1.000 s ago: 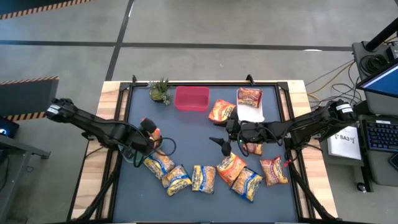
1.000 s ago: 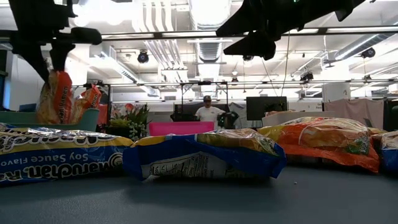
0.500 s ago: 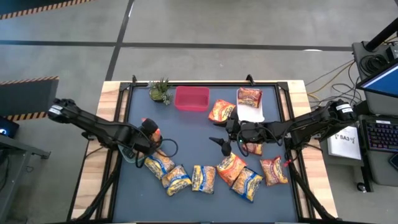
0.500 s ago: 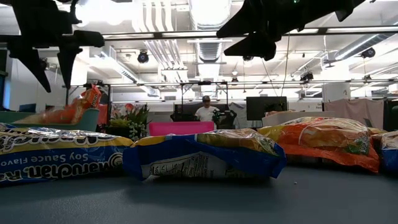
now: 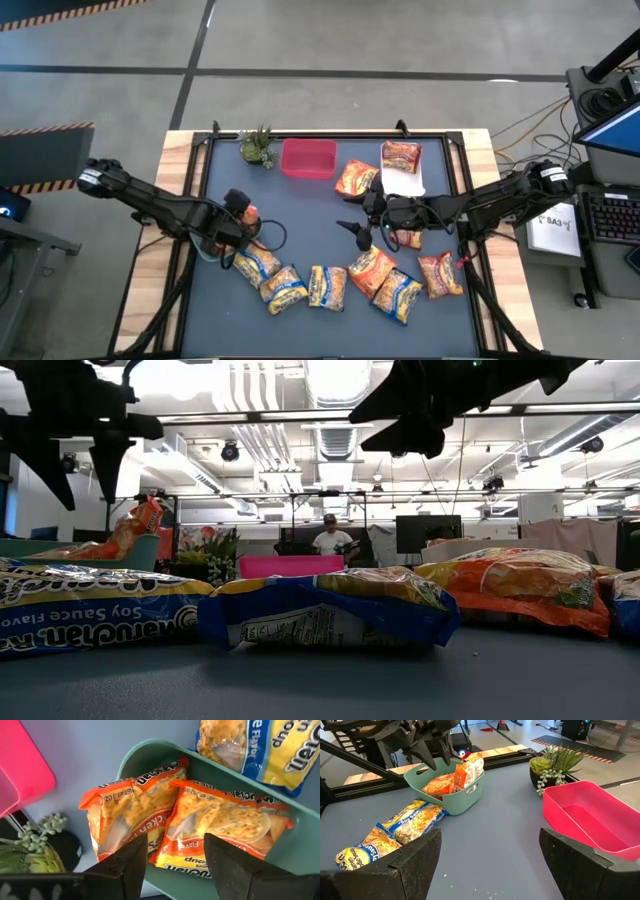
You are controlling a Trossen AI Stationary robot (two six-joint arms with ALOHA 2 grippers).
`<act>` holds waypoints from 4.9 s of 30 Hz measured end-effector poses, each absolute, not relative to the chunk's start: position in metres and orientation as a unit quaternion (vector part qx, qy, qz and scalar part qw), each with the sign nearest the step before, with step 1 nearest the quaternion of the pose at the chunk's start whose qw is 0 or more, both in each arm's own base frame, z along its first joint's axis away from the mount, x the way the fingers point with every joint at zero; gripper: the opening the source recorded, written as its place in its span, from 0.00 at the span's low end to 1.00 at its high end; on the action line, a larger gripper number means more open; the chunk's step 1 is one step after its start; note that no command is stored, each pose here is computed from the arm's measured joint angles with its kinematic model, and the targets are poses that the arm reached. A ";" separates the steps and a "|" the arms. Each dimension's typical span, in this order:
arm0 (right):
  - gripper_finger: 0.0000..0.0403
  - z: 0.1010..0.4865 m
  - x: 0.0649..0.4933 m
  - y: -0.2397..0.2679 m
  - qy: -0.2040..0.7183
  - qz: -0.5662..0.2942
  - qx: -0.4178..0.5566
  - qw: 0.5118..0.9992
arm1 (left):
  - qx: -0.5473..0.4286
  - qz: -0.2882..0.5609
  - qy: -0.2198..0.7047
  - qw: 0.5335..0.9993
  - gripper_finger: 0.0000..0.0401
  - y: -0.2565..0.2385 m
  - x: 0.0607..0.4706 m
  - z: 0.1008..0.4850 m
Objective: Sort Maruchan noodles
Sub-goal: Put the orange noodle pack into the green bin
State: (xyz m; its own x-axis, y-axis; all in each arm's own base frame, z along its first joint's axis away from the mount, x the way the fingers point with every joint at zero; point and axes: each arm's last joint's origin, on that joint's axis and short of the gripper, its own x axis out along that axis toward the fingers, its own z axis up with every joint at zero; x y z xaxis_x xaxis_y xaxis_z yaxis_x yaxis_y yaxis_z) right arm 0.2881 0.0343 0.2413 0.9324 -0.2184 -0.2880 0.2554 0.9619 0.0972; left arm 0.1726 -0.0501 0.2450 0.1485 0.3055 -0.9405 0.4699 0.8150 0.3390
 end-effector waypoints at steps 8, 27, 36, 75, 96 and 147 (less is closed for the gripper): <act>0.81 0.241 0.288 0.034 0.138 -0.121 0.072 0.980 | 0.273 -0.064 0.645 0.711 0.43 -0.052 0.175 0.245; 0.81 0.242 0.288 0.034 0.134 -0.120 0.086 0.980 | 0.233 -0.048 0.614 0.752 0.38 -0.057 0.183 0.250; 0.81 0.237 0.286 0.036 0.144 -0.112 0.048 0.982 | 0.149 -0.012 0.573 0.806 0.38 -0.062 0.191 0.254; 0.70 0.223 0.280 0.016 0.260 -0.181 0.151 0.937 | 0.136 0.039 0.216 0.966 0.12 -0.071 0.201 0.260; 0.67 0.208 0.292 -0.019 0.350 -0.245 0.181 0.886 | 0.143 0.046 0.249 0.957 0.12 -0.078 0.218 0.250; 0.03 0.175 0.379 -0.028 0.563 -0.241 0.061 0.789 | 0.138 0.048 0.239 0.960 0.12 -0.078 0.219 0.252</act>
State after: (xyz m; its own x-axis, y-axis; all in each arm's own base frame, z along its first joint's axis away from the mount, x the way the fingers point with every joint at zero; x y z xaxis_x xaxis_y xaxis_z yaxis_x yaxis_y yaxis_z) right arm 0.3791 -0.0275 0.1751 0.2510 -0.3106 -0.9168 0.4484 0.8767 -0.1743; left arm 0.2187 -0.0780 0.2522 0.8813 0.1589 -0.4451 -0.0268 0.9571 0.2886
